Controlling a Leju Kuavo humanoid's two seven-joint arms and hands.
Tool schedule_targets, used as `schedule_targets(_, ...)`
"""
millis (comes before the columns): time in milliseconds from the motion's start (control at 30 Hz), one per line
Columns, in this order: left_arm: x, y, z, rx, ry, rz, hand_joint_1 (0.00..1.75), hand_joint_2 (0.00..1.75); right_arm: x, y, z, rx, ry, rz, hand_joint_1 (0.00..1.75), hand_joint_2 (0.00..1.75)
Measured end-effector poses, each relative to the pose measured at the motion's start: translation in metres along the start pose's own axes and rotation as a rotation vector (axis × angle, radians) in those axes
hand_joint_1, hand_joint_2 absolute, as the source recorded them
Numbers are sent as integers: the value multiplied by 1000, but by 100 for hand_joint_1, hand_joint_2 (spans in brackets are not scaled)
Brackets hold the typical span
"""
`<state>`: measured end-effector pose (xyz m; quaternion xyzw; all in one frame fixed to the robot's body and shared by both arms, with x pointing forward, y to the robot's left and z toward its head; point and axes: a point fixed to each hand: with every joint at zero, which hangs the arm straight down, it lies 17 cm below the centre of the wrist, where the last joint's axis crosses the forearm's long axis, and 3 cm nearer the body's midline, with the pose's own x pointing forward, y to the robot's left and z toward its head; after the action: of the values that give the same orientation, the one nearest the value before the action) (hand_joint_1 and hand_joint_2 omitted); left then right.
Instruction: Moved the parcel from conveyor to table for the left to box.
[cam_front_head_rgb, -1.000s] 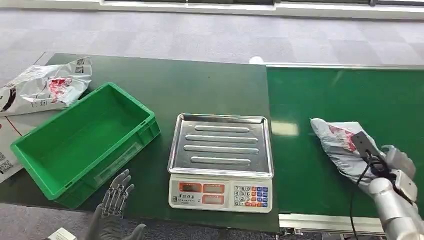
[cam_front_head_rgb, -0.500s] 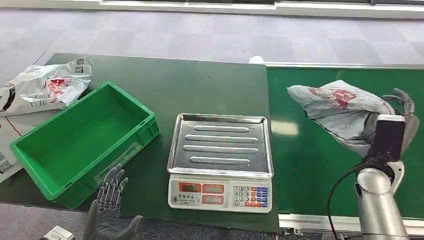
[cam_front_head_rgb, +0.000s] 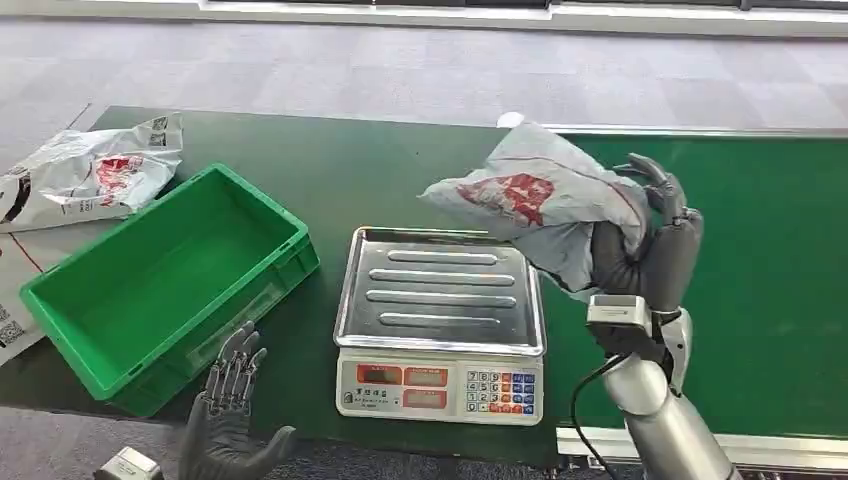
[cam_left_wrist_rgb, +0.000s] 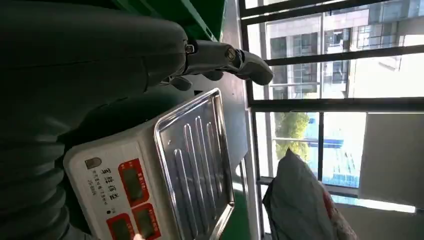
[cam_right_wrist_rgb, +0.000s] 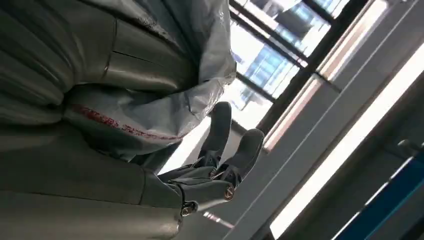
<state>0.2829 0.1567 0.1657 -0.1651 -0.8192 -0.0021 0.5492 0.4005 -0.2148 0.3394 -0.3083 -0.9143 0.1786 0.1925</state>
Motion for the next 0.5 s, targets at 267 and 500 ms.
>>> schedule_targets(267, -7, -2, 3, -20, 16, 0, 0, 175, 39, 30, -4, 67, -112, -2, 175, 175)
schedule_targets(500, -13, -10, -6, -57, 7, 10, 0, 175, 67, 158, 26, 522, 9, -112, 14, 175)
